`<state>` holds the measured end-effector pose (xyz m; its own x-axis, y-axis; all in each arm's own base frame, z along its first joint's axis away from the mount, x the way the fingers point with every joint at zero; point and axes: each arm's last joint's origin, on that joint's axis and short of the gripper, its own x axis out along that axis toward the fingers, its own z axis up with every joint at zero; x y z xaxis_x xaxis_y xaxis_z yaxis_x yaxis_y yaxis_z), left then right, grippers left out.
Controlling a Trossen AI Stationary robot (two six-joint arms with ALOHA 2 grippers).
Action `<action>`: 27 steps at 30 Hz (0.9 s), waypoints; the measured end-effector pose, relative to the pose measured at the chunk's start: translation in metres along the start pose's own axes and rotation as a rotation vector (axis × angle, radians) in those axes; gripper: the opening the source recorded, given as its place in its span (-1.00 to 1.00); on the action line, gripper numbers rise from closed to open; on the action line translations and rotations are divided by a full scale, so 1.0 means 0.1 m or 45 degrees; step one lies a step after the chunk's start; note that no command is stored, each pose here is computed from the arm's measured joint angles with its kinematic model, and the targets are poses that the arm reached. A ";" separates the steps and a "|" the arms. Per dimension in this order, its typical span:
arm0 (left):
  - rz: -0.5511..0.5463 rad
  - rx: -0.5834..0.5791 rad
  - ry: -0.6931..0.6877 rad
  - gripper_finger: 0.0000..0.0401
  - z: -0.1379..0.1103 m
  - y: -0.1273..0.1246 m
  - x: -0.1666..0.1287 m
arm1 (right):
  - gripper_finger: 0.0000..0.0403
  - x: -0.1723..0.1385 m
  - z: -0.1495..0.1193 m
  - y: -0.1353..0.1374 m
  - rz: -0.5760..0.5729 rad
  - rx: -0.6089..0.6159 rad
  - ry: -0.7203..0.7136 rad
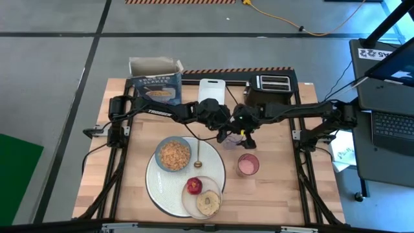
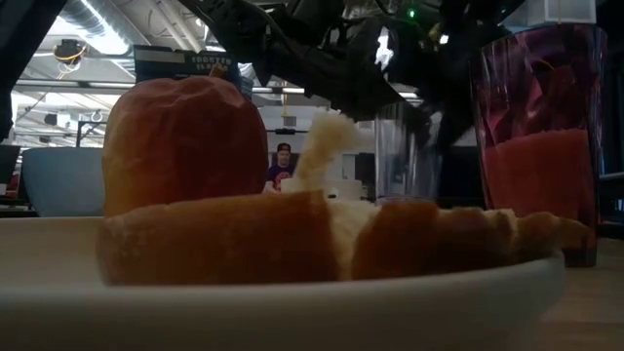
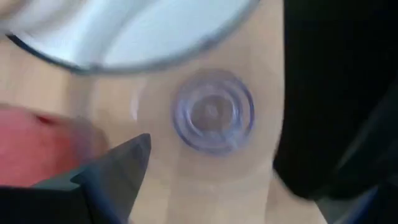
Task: Arrange a breakfast setting
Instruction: Adjust the transparent cup, then return to Home Position
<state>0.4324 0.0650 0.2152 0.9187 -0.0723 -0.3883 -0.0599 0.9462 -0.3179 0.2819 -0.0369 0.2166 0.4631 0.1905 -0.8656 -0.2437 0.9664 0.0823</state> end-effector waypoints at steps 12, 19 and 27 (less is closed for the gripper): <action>-0.016 -0.012 0.061 -1.00 -0.04 0.00 0.00 | 0.96 -0.02 -0.05 0.02 0.030 0.019 0.041; -0.017 -0.012 0.063 -1.00 -0.04 0.00 0.00 | 0.96 -0.11 -0.10 0.06 0.005 0.030 0.094; -0.014 -0.012 0.043 -1.00 0.07 -0.01 -0.12 | 0.96 -0.37 -0.17 0.13 -0.104 0.058 0.110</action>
<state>0.4237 0.0666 0.2263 0.9057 -0.0938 -0.4135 -0.0532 0.9424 -0.3302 0.2471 -0.0346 0.2417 0.4040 0.0970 -0.9096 -0.1681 0.9853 0.0304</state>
